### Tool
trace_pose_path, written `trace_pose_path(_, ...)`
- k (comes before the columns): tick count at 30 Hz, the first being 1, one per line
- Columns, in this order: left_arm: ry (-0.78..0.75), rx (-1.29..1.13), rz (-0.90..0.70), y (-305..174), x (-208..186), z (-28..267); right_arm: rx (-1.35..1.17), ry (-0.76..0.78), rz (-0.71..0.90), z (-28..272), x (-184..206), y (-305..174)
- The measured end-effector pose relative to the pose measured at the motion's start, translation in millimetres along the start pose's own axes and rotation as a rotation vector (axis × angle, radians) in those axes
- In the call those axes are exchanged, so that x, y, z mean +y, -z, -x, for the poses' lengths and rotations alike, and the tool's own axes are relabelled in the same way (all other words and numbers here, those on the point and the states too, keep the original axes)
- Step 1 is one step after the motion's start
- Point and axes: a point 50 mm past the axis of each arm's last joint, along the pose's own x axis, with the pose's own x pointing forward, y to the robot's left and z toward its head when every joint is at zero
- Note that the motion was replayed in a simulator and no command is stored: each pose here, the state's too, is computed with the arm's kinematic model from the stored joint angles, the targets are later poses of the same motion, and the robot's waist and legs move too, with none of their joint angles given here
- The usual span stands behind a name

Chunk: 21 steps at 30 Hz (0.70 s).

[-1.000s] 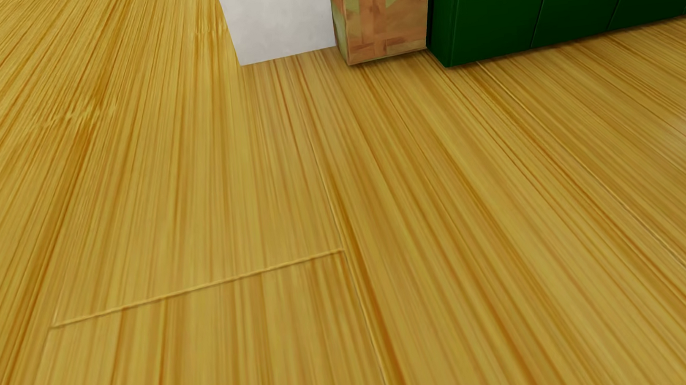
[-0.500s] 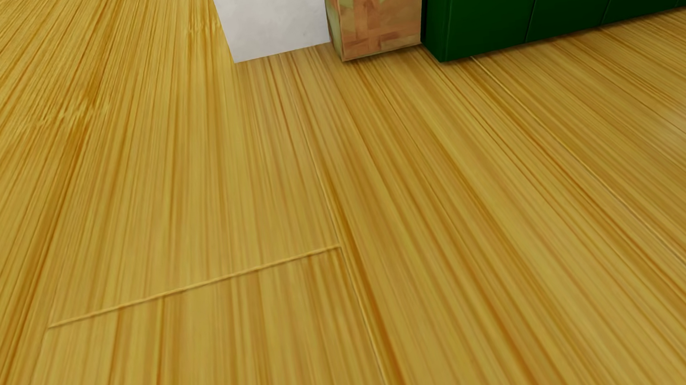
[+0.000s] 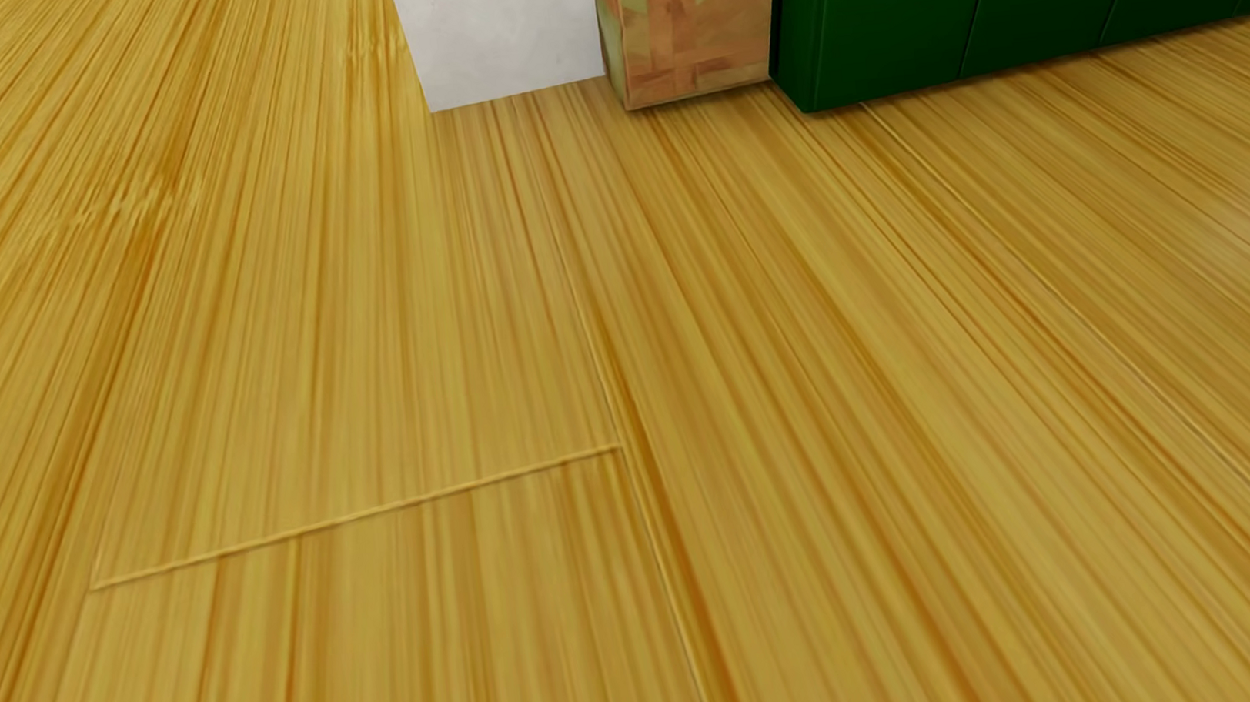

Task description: Wait

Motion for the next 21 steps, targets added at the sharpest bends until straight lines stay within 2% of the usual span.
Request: trace_pose_path(21,0.007,0.001,-0.002,0.3,-2.6,0.0,0.000,-0.014,0.009,-0.3,4.2,-0.3)
